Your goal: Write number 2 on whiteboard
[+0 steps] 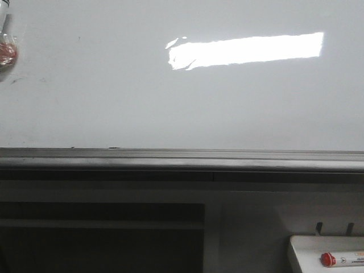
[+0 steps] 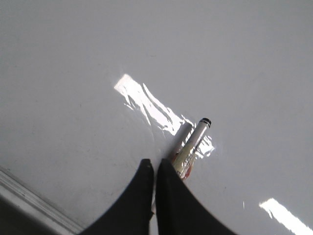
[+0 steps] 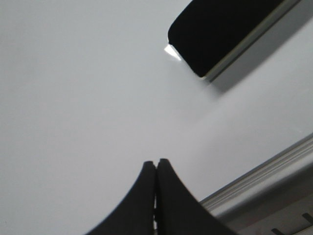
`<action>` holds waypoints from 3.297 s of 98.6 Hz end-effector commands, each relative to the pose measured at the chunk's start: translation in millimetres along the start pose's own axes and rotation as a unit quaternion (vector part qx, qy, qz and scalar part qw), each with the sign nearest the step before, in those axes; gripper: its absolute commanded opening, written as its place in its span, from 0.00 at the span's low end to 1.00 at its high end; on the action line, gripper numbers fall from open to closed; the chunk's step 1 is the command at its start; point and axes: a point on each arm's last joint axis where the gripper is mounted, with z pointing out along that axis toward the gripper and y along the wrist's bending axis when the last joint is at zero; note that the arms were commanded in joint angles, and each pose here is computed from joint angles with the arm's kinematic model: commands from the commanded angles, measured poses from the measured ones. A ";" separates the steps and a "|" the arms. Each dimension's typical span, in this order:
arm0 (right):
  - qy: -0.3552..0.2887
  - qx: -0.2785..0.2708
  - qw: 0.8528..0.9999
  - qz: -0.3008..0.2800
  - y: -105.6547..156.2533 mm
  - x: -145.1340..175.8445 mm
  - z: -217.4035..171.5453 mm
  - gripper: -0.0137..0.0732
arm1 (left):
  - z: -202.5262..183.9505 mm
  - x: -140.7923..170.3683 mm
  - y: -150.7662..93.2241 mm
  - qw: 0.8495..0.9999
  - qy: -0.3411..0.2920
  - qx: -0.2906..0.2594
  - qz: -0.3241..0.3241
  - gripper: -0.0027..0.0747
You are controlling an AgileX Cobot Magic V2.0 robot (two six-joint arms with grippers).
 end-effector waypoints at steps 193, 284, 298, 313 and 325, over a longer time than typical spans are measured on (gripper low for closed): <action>0.196 -0.361 0.781 -0.471 172.5 -82.1 -12.9 0.59 | 76.2 -6.5 -201.2 0.568 0.197 0.457 0.656 0.01; 0.298 -0.452 0.720 -0.435 243.0 -7.5 80.3 0.60 | 79.7 8.0 -203.3 0.569 0.226 0.466 0.638 0.01; 0.290 -0.442 0.738 -0.420 247.0 -1.9 86.5 0.60 | 79.6 8.5 -202.9 0.570 0.228 0.466 0.638 0.01; 0.299 -0.433 0.747 -0.407 247.5 5.8 93.1 0.51 | 79.4 8.5 -203.1 0.571 0.229 0.466 0.635 0.01; 0.331 -0.437 0.731 -0.407 245.2 16.7 94.8 0.31 | 79.4 8.5 -203.1 0.571 0.229 0.466 0.635 0.01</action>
